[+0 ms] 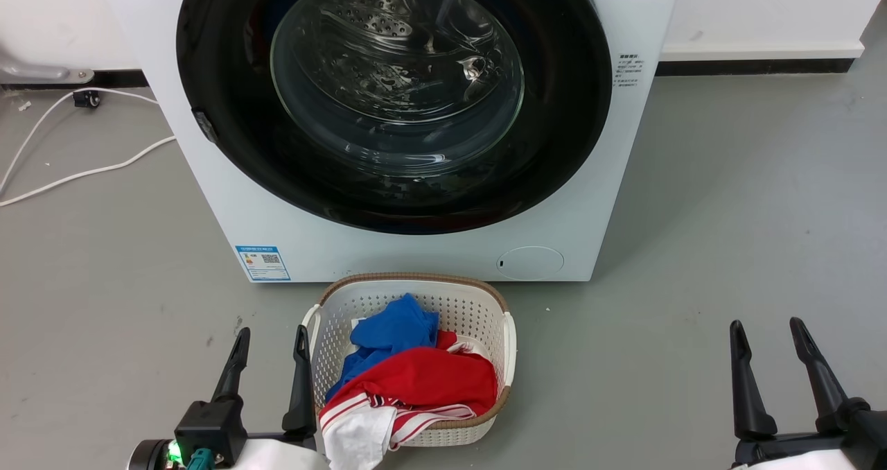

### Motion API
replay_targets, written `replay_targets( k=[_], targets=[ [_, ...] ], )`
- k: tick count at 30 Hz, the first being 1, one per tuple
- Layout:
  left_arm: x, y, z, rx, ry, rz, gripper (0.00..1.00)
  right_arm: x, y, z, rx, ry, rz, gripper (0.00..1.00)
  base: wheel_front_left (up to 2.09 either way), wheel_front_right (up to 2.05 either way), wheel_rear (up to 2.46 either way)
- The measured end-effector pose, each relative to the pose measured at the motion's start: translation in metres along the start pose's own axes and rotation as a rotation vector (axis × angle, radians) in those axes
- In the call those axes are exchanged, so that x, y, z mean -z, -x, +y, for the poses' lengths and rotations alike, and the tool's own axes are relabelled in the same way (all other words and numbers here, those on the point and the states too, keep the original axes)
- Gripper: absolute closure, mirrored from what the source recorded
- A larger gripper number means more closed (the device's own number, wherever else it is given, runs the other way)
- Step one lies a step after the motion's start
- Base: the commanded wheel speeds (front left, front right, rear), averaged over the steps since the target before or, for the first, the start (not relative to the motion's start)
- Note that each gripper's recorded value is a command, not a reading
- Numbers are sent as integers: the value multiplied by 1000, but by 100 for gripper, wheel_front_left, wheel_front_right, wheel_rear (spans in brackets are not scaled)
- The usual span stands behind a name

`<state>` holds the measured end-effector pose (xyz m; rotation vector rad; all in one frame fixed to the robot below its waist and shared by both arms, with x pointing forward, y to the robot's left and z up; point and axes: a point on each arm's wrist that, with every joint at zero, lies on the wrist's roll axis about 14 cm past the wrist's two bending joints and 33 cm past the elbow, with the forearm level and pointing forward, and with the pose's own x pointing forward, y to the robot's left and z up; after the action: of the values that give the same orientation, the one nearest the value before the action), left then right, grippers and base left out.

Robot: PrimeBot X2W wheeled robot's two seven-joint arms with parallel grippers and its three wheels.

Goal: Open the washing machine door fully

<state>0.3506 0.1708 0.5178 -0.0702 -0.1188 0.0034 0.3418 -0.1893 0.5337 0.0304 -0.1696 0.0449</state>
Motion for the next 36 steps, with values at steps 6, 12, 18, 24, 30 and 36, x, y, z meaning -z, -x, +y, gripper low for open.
replay_targets(
  k=[6,12,18,24,30,36],
  targets=[
    [2,0,1,-5,6,7,0,4,1,-1,6,-25,10,0,0,0,0],
    [4,1,2,-10,8,11,0,5,2,-1,7,-27,14,28,0,0,0],
    [4,1,2,-13,7,12,0,5,1,3,-4,-31,14,100,0,0,0],
    [4,1,3,-15,7,12,0,0,0,-1,37,-213,-17,100,0,0,0],
    [4,1,2,-14,5,12,0,-2,-2,-19,134,-519,-63,100,0,0,0],
    [4,2,3,-15,3,14,0,11,2,-18,211,-912,-69,100,0,0,0]
  ],
)
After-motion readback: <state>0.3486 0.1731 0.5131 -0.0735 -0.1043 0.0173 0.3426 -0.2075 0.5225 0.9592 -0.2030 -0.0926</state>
